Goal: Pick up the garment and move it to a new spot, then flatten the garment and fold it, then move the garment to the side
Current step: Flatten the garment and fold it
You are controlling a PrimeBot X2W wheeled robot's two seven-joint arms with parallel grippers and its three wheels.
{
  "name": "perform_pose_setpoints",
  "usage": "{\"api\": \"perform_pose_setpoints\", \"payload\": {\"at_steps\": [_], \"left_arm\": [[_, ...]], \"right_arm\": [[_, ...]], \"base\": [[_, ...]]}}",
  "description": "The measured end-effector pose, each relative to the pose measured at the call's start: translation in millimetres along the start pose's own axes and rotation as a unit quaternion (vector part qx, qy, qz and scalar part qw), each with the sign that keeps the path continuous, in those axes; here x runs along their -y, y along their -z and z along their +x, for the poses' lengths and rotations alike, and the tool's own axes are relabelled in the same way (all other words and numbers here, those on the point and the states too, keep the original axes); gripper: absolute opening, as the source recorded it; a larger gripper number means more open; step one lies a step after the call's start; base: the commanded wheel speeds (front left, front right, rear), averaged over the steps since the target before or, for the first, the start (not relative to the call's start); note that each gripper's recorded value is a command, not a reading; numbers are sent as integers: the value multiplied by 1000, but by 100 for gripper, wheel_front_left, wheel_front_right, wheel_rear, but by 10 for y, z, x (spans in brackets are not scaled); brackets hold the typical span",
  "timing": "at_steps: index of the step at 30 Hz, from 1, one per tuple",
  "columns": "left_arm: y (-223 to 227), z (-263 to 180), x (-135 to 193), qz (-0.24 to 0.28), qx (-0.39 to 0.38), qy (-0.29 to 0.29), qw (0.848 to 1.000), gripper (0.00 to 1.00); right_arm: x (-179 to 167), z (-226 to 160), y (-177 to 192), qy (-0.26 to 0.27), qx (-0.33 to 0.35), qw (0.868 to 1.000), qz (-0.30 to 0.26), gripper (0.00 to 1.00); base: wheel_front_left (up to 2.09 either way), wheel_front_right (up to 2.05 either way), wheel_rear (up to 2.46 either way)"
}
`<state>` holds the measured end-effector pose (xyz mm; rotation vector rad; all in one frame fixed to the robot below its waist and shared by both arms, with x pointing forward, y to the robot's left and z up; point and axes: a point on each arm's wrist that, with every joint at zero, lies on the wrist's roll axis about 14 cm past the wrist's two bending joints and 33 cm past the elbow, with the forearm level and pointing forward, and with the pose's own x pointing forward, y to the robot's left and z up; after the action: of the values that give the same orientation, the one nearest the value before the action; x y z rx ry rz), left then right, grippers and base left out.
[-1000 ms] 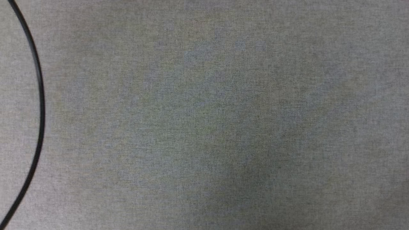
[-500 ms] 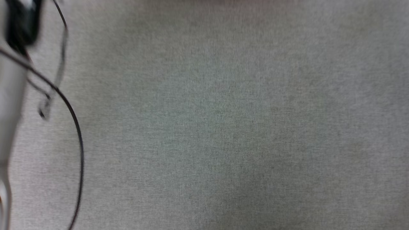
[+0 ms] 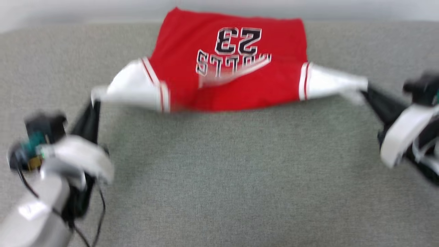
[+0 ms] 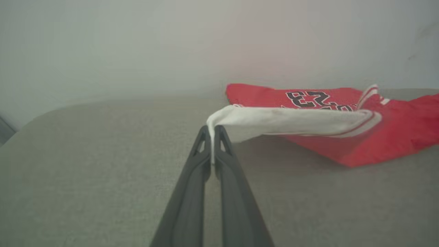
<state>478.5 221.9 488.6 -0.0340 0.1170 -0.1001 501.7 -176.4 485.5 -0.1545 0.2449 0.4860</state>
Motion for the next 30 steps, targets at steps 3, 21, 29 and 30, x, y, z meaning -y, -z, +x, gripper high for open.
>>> {"api": "perform_pose_setpoints", "payload": {"at_steps": [3,21,29,30], "left_arm": [[214,-283,-19,-11,-31,-13,999,0],[804,-1407,-197,-65,-121,-79,987,0],[979,-1738,-264,-78,-146,-99,981,0],[986,-1757,-262,-79,-146,-100,981,0]], "right_arm": [[-118,-236,276,4,-27,999,24,0],[-530,-1441,1313,66,-113,982,139,0],[-707,-1813,1570,74,-154,972,161,0],[-723,-1846,1591,75,-158,971,164,0]], "base": [[0,0,0],[0,0,0],[0,0,0],[0,0,0]]}}
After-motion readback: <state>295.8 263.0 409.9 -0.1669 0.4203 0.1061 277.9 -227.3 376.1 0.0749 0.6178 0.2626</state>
